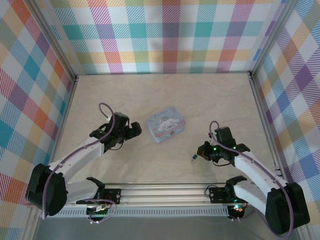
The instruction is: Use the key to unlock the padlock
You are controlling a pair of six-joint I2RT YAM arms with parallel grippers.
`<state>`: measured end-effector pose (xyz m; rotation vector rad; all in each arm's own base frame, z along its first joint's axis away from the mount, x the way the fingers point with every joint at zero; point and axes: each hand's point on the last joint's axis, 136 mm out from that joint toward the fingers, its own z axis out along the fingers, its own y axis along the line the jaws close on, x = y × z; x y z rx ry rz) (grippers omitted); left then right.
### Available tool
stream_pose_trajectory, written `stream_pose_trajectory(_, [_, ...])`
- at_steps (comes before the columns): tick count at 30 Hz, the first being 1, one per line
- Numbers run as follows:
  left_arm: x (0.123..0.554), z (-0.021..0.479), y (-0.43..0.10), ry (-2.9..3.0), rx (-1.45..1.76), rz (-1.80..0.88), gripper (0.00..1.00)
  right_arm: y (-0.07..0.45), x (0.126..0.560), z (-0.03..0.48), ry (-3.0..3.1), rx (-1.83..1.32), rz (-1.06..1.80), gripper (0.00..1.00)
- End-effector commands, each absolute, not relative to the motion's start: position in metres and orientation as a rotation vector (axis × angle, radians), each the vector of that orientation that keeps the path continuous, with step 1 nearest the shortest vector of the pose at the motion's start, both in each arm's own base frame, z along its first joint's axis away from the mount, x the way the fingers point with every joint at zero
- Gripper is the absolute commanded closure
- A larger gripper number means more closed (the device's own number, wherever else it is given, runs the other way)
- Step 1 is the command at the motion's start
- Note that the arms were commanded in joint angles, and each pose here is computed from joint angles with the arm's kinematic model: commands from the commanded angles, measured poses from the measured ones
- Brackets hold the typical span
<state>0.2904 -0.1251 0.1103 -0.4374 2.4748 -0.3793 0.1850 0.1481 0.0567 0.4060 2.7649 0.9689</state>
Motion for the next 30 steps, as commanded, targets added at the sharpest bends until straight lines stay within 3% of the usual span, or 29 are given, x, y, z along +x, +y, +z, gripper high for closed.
stream_pose_trajectory(1, [0.285, 0.109, -0.115, 2.486, -0.44, -0.33, 0.0, 0.148, 0.181, 0.046, 2.814, 0.422, 0.944, 1.0])
stream_pose_trajectory(7, [0.282, 0.105, -0.117, 2.51, -0.433, -0.338, 0.0, 0.149, 0.194, 0.032, 2.832, 0.379, 0.89, 1.0])
stream_pose_trajectory(12, [0.282, 0.106, -0.118, 2.513, -0.431, -0.343, 0.0, 0.147, 0.202, 0.03, 2.791, 0.353, 0.865, 0.83])
stream_pose_trajectory(22, [0.284, 0.112, -0.12, 2.5, -0.429, -0.362, 0.0, 0.139, 0.21, 0.047, 2.743, 0.239, 0.774, 0.66])
stream_pose_trajectory(30, [0.287, 0.136, -0.105, 2.419, -0.43, -0.292, 0.0, 0.131, 0.232, 0.1, 2.529, 0.134, 0.707, 0.51])
